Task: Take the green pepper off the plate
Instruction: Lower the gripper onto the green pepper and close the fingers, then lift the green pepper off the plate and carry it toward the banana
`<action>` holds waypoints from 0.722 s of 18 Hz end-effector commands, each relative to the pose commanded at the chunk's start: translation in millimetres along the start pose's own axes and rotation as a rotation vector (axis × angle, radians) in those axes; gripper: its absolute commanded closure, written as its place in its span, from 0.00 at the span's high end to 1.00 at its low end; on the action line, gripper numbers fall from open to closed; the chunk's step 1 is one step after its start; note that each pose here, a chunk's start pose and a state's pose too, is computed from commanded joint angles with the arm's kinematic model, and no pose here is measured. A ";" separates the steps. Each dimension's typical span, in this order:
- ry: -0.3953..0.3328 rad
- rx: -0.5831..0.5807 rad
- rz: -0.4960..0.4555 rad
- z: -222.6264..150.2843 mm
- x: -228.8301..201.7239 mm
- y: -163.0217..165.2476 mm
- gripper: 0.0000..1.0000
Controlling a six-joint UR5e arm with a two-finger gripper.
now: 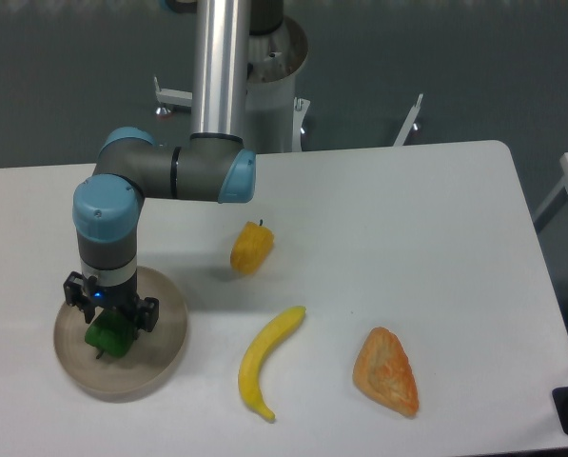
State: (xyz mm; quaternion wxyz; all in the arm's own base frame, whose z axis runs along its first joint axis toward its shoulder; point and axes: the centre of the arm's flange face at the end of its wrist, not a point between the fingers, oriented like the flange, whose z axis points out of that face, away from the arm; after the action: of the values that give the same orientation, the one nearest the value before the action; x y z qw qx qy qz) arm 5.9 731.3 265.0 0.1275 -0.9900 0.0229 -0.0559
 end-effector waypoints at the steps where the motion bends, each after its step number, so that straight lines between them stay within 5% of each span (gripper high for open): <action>1: -0.002 0.000 0.000 -0.1 -1.2 0.1 0.43; 8: -0.003 0.020 0.008 -12.9 0.4 -3.6 0.40; 13: -0.031 0.071 0.040 -63.1 -23.2 -5.7 0.39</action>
State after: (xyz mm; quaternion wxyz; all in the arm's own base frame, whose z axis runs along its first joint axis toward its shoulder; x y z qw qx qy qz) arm -24.4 722.4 324.6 0.1639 -0.9850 0.0385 -0.0389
